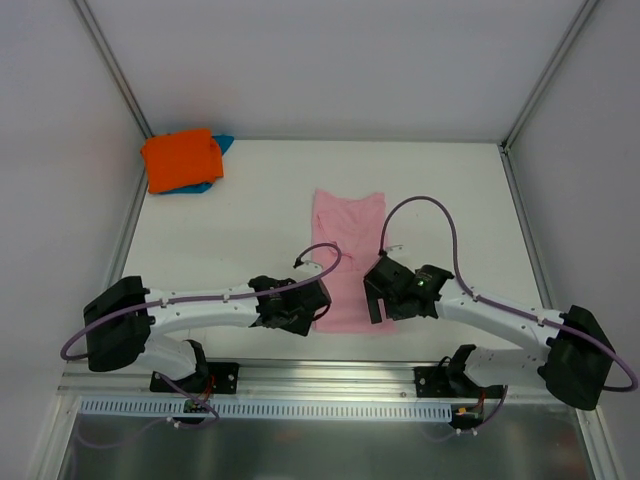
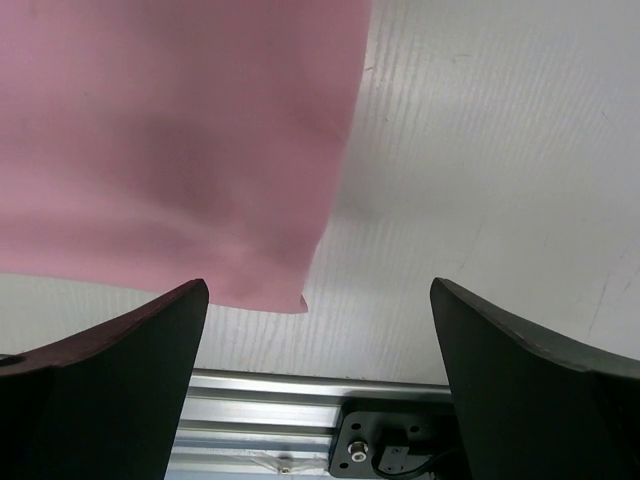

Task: Fold and stack the t-shirts
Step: Grab one side of the 2/3 rectangular tshirt with both arms

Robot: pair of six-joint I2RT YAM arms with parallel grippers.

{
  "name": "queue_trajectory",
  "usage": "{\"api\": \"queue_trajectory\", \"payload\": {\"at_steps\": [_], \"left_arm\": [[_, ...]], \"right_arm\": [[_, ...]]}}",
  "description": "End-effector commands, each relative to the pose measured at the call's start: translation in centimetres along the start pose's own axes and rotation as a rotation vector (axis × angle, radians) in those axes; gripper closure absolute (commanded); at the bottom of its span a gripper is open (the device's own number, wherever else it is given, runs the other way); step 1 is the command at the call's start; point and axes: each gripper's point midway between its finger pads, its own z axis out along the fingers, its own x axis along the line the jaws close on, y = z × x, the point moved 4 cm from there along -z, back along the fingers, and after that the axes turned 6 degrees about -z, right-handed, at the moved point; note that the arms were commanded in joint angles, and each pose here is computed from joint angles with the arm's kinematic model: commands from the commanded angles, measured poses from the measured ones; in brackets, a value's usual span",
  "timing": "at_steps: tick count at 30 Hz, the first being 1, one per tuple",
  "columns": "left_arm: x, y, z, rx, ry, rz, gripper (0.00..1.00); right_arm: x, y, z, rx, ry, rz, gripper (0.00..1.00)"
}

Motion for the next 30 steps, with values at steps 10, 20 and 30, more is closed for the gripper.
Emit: {"api": "queue_trajectory", "payload": {"at_steps": [10, 20, 30], "left_arm": [[-3.3, 0.4, 1.1, 0.011, -0.083, -0.06, 0.53], [-4.5, 0.9, 1.0, 0.012, -0.107, -0.071, 0.53], [-5.1, 1.1, 0.8, 0.008, -0.116, -0.078, 0.53]], "right_arm": [[1.1, -2.0, 2.2, -0.003, 0.046, 0.122, 0.27], [1.0, -3.1, 2.4, 0.004, 0.054, 0.16, 0.29], [2.2, -3.4, 2.6, 0.01, 0.071, 0.16, 0.29]]}}
